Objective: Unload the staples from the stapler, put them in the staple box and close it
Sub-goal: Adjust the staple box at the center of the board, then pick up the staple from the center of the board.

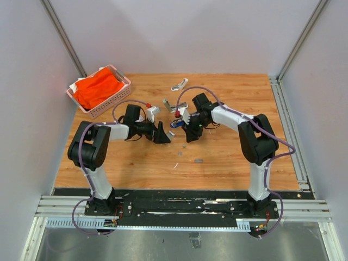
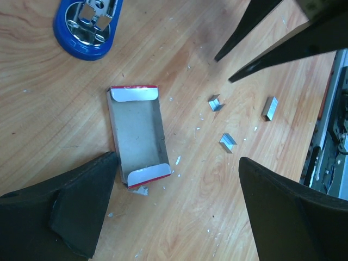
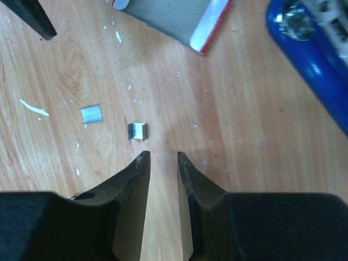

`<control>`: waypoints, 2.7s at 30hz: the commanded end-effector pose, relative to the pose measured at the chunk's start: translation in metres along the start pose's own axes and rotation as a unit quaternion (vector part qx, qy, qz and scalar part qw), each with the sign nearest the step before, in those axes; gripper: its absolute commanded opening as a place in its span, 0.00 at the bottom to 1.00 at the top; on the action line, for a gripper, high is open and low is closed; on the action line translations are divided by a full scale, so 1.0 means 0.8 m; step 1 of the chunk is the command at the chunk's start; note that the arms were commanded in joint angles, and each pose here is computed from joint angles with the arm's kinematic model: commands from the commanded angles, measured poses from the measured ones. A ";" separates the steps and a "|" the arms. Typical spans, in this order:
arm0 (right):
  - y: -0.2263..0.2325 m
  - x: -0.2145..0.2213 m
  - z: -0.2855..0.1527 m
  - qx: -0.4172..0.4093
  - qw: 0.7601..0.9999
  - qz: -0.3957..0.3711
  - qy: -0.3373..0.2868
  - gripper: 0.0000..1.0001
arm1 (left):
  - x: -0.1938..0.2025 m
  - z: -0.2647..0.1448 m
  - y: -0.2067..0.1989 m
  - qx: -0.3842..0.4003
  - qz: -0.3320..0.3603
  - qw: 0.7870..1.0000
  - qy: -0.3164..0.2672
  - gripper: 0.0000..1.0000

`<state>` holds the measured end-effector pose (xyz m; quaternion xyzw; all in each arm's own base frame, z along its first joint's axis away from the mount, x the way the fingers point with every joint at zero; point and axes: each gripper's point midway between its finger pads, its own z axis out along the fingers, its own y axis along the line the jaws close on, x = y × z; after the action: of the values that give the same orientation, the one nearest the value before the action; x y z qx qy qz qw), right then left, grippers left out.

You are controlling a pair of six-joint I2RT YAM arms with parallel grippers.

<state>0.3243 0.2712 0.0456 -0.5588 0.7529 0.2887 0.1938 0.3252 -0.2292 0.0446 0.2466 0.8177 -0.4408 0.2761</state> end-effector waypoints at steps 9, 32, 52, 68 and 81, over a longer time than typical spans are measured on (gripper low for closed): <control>0.027 0.002 0.031 -0.045 0.998 0.027 0.020 0.28 | -0.042 -0.046 -0.024 -0.003 0.060 0.997 -0.039 0.98; 0.023 0.007 0.054 -0.012 0.999 0.008 0.048 0.19 | -0.028 -0.137 -0.034 -0.061 0.134 0.988 -0.047 0.98; 0.018 0.016 0.041 0.020 0.997 -0.024 0.068 0.11 | -0.022 -0.137 -0.026 -0.073 0.132 0.987 -0.060 0.98; 0.003 -0.045 0.013 0.084 0.996 -0.005 0.037 0.00 | -0.024 -0.140 -0.019 -0.083 0.135 0.985 -0.065 0.98; 0.001 -0.128 0.033 0.123 0.992 0.000 -0.011 0.01 | -0.021 -0.143 -0.027 -0.074 0.160 0.982 -0.063 0.98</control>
<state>0.3567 0.3398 0.0882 -0.5372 0.7754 0.1990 0.2655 0.2982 -0.1453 0.1094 0.3029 0.7971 -0.3477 0.3898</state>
